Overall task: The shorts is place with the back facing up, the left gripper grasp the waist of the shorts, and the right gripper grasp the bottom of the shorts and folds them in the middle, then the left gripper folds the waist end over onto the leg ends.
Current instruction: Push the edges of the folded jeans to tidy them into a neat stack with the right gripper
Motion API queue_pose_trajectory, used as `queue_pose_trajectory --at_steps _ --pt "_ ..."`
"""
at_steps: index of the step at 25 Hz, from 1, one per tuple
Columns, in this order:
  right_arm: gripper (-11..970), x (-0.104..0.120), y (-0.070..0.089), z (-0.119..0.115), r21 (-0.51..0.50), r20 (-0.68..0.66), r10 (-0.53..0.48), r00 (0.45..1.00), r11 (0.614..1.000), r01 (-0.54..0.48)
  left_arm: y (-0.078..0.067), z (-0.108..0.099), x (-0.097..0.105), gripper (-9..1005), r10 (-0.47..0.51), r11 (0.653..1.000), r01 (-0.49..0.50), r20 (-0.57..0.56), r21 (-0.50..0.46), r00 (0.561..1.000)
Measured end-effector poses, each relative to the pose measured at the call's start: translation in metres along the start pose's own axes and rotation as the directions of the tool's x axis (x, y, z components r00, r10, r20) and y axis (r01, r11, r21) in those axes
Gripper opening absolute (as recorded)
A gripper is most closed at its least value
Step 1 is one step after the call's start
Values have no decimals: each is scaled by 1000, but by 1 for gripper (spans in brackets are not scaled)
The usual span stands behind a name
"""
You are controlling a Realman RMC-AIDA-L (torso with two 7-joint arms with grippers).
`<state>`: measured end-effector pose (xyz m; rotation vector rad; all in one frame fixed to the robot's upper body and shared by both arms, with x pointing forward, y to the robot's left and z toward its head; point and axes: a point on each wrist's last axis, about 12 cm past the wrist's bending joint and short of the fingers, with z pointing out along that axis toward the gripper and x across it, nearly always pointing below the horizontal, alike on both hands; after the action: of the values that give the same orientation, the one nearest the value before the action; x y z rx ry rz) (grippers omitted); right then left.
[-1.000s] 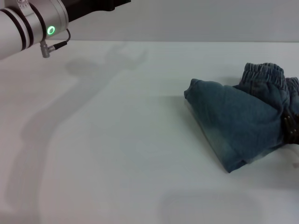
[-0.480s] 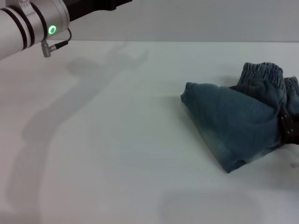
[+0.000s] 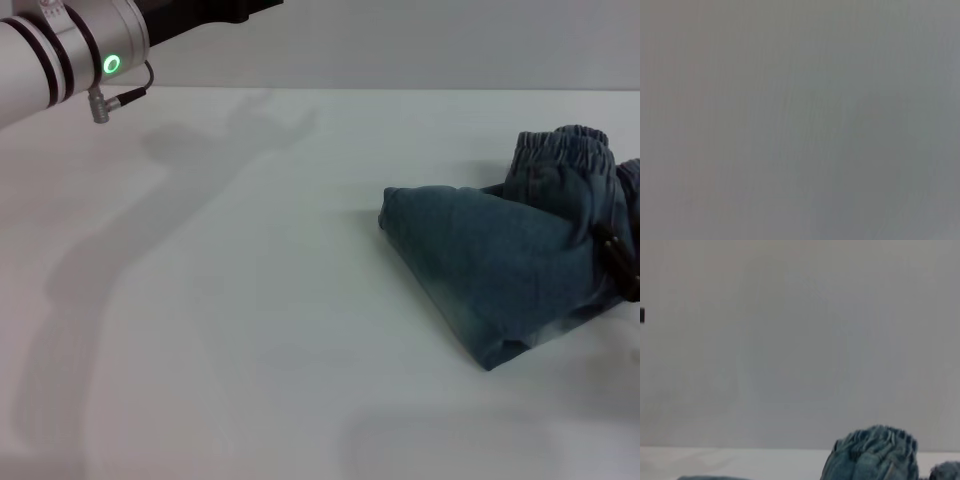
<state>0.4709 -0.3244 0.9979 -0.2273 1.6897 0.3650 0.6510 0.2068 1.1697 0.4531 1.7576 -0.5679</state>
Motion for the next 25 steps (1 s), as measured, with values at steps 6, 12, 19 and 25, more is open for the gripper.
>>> queue_pose_trajectory --at_steps 6,12,19,25 --pt "487 -8 -4 -16 23 100 10 995 1000 -13 0 0 0 811 1 1000 -1 1 1 1000" --pt "564 -23 -7 -27 28 234 -3 972 1000 -3 0 0 -2 811 5 1000 -5 3 2 1000" --pt "576 -43 -9 28 36 246 9 969 999 -18 -1 1 -2 811 8 1000 -8 3 6 1000" --pt "577 -58 -4 75 9 189 -6 982 1000 5 -3 1 -1 811 9 1000 -9 0 12 1000"
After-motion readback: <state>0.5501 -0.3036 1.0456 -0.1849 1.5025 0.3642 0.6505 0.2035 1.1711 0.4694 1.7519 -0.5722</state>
